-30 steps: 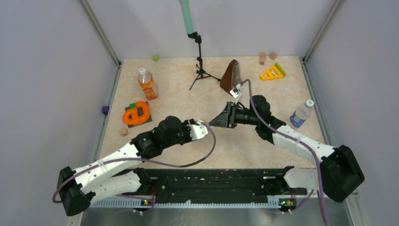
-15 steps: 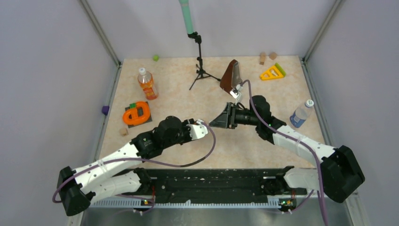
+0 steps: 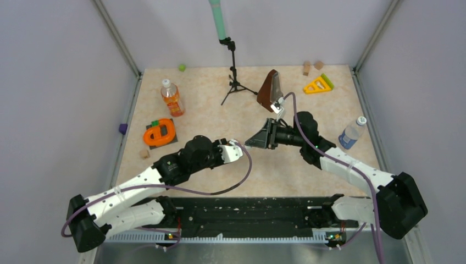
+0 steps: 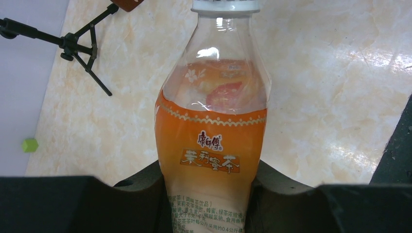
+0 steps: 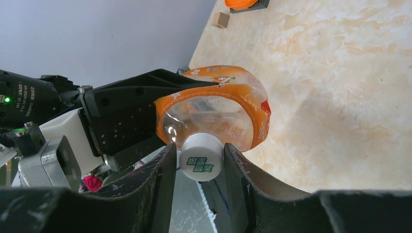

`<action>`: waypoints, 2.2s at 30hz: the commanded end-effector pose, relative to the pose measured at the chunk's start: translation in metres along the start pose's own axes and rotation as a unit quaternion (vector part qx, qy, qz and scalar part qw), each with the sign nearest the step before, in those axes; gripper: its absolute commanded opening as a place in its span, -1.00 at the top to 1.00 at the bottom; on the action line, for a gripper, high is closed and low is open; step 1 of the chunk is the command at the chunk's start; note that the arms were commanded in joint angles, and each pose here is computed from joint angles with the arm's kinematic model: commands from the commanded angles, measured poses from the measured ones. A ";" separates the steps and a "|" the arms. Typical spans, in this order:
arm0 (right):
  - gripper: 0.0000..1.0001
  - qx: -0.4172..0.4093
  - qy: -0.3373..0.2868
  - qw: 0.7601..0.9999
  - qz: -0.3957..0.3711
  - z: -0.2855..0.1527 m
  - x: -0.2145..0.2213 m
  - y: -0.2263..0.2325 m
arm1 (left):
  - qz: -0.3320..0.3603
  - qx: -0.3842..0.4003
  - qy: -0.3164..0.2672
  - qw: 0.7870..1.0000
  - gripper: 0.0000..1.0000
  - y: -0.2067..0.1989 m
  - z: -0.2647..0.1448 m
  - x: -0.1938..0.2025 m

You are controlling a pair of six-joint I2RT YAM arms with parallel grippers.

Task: Unscrew the bottle caps
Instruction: Unscrew the bottle cap from the plastic bottle.

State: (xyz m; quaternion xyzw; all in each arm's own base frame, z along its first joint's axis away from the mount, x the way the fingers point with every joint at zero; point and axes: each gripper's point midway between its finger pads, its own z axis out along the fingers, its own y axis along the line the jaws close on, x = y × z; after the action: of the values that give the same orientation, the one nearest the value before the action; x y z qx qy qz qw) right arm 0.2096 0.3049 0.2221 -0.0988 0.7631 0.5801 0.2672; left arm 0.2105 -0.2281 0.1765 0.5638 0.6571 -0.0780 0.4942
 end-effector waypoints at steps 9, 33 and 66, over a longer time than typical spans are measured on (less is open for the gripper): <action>0.14 -0.015 0.006 1.000 -0.014 0.001 0.000 0.006 | -0.006 -0.014 -0.030 0.999 1.00 0.007 -0.001 -0.016; 1.00 -0.065 0.015 0.991 -0.118 -0.008 0.004 0.023 | -0.101 0.068 -0.064 0.991 1.00 -0.017 -0.008 -0.046; -0.61 -0.019 -0.114 0.969 -0.220 -0.032 -0.018 0.035 | -0.078 0.089 -0.077 0.990 1.00 -0.014 -0.003 -0.036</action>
State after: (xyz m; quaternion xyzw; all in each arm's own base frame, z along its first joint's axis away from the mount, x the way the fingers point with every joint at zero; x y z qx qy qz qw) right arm 0.1655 0.2936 0.2447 -0.3087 0.6610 0.5541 0.4010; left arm 0.1691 -0.2586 0.1839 0.5485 0.6743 -0.2678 0.4157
